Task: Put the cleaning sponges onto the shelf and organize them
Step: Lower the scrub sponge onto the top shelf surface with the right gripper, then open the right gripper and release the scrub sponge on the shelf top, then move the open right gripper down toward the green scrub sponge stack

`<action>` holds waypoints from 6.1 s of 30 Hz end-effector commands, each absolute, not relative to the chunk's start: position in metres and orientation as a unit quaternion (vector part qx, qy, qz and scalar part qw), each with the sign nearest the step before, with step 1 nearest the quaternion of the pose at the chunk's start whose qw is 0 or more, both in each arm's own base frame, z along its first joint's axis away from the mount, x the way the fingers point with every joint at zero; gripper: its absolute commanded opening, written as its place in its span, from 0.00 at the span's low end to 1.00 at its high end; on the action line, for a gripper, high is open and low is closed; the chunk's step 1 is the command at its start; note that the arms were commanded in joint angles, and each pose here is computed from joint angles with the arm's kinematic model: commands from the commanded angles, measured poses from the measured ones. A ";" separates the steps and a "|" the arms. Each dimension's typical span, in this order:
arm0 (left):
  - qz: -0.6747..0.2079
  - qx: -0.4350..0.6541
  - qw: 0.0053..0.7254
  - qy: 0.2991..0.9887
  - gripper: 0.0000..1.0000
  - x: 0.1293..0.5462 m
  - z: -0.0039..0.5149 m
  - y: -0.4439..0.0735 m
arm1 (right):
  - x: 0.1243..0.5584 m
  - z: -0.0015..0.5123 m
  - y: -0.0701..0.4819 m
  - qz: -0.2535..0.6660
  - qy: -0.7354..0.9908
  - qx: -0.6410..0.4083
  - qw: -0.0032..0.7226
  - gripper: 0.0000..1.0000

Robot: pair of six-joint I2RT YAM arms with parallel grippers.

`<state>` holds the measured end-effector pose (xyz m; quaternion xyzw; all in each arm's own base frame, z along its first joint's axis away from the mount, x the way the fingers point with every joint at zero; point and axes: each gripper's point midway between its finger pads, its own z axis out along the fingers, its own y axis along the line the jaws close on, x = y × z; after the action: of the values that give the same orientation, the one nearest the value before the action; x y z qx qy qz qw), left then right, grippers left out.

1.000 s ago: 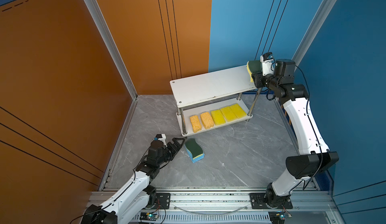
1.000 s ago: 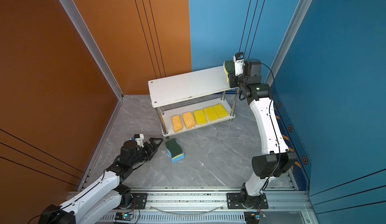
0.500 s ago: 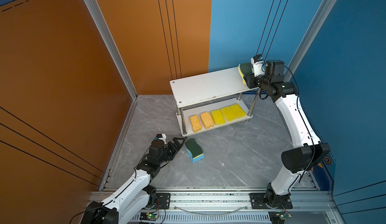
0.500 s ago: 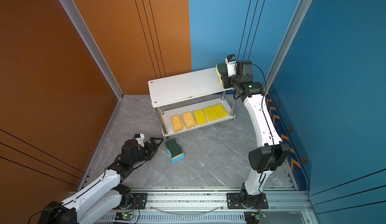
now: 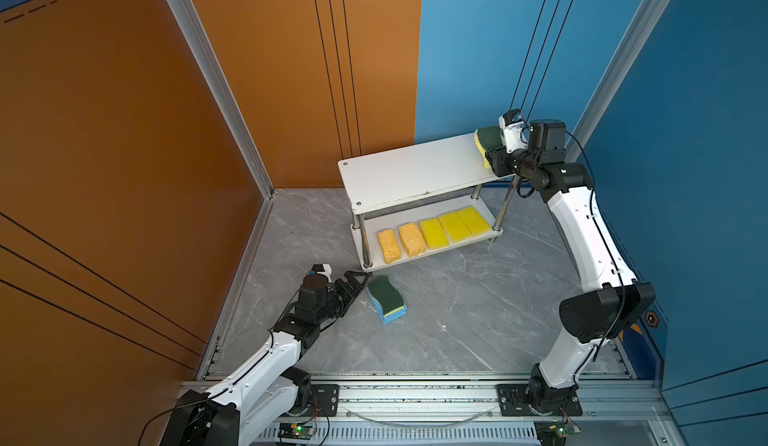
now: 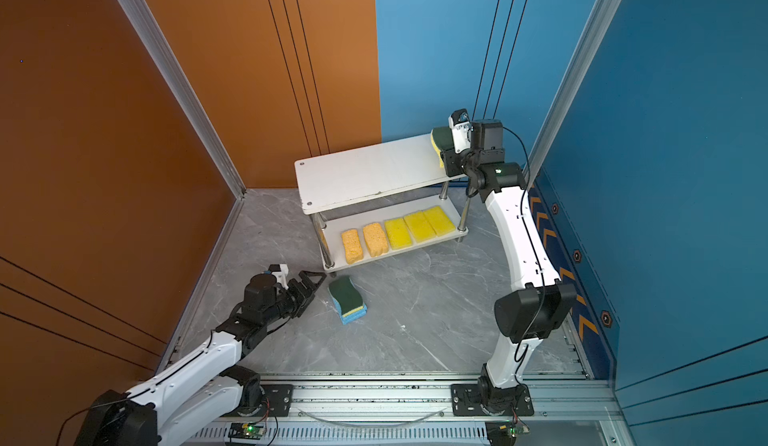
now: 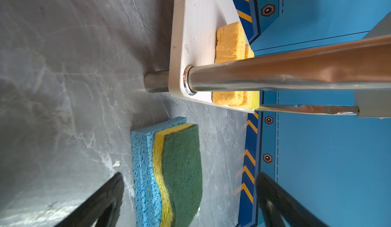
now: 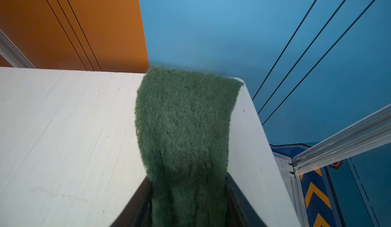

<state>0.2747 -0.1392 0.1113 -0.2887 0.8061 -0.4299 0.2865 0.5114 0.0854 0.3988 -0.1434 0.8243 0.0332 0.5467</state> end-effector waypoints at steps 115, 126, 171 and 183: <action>-0.438 -0.282 0.316 0.793 0.98 0.286 0.136 -0.137 | 0.484 0.430 0.091 0.084 0.806 -0.139 0.569 1.00; -0.441 -0.282 0.320 0.790 0.98 0.282 0.137 -0.135 | 0.446 0.449 0.108 0.094 0.802 -0.156 0.568 1.00; -0.442 -0.297 0.311 0.788 0.97 0.266 0.128 -0.129 | 0.277 0.281 0.276 0.268 0.829 -0.293 0.394 1.00; -0.432 -0.304 0.311 0.790 0.98 0.258 0.128 -0.123 | 0.256 0.241 0.301 0.309 0.831 -0.303 0.348 1.00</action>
<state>0.2606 -0.1313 0.1382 -0.2875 0.7848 -0.4506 0.3138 0.2590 0.2922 0.2393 -0.3131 0.8375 0.2826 0.3475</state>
